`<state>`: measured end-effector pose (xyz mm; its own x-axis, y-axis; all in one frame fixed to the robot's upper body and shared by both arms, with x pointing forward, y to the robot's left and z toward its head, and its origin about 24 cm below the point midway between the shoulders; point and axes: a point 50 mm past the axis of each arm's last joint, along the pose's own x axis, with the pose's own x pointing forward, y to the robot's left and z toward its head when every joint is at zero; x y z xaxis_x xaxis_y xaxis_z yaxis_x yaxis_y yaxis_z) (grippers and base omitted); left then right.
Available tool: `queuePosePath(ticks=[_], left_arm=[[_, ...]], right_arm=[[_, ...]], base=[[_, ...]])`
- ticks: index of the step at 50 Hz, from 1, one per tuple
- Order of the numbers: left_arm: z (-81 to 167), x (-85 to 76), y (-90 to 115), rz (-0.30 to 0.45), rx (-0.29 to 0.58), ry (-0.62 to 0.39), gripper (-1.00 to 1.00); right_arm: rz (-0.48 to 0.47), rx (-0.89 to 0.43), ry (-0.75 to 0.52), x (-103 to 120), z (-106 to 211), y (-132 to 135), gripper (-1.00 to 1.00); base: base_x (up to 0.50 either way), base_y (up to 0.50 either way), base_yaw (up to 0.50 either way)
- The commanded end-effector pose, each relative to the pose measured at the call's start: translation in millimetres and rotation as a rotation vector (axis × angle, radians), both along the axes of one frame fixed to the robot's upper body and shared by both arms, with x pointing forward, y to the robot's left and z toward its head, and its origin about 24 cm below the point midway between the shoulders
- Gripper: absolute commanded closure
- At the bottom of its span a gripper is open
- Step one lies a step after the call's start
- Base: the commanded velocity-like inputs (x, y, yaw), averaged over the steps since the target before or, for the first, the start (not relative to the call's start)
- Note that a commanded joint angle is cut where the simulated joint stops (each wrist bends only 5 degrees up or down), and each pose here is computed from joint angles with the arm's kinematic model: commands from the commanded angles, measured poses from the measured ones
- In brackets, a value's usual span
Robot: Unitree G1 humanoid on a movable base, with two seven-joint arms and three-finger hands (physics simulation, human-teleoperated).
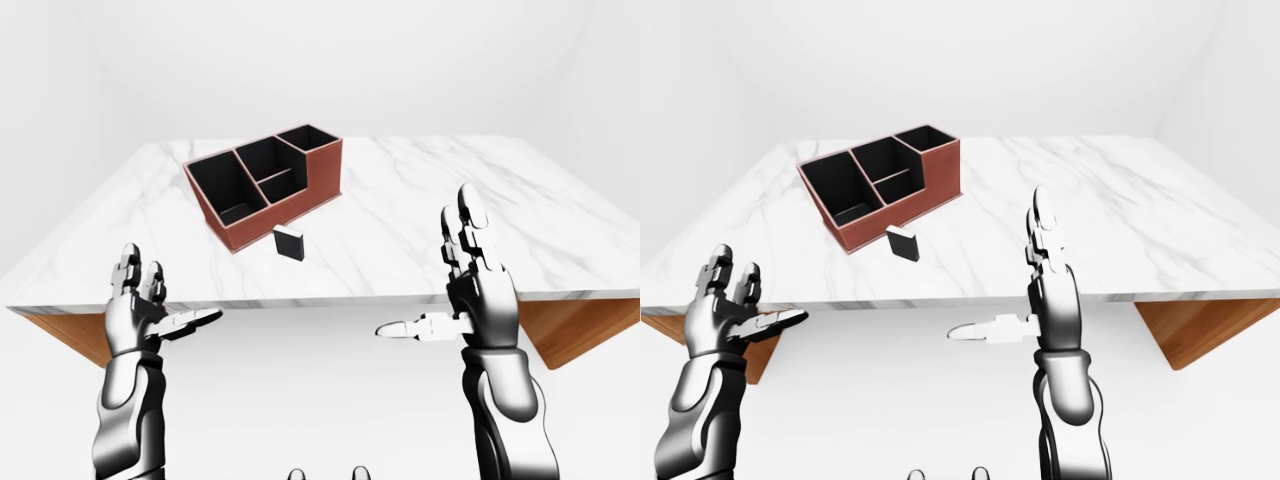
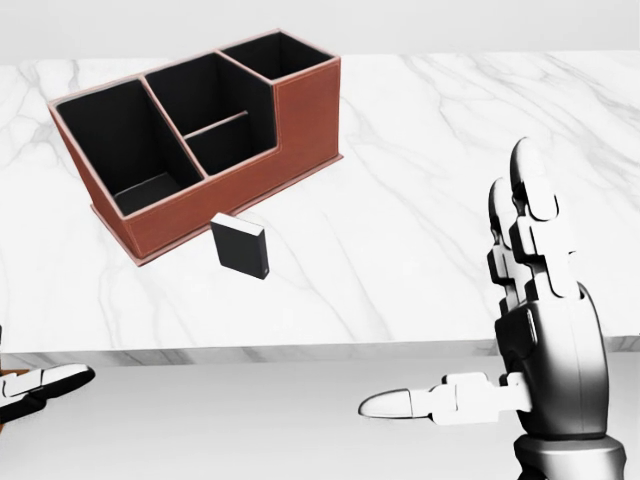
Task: Pick up the book and place it in the left compartment of the caddy.
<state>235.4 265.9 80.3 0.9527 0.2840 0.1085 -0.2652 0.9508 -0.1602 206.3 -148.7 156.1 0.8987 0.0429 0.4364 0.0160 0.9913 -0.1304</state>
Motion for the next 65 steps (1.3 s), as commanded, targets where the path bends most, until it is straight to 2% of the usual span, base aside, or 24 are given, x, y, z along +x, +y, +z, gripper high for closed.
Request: queuePosePath(ticks=[1, 30, 53, 65], left_arm=[[1, -2.3, 2, 0.007, -0.002, -0.004, -1.0], [0, -1.4, 3, 0.007, -0.004, 0.001, -1.0], [4, 0.0, 1, 0.002, 0.004, -0.012, -1.0], [3, 1.0, -1, 0.0, 0.007, -0.006, -1.0]], right_arm=[[0.004, -0.005, 0.005, -2, -1, 1, -1.0], [0.016, -0.026, 0.019, -1, -4, 4, -1.0], [-0.002, -0.057, 0.066, 2, -13, 1, -1.0], [-0.007, -0.042, 0.096, 5, -20, 0, -1.0]], base=[[0.45, 0.0, 0.0], [0.21, 0.43, 0.0], [0.5, 0.02, 0.0], [0.5, 0.28, 0.0]])
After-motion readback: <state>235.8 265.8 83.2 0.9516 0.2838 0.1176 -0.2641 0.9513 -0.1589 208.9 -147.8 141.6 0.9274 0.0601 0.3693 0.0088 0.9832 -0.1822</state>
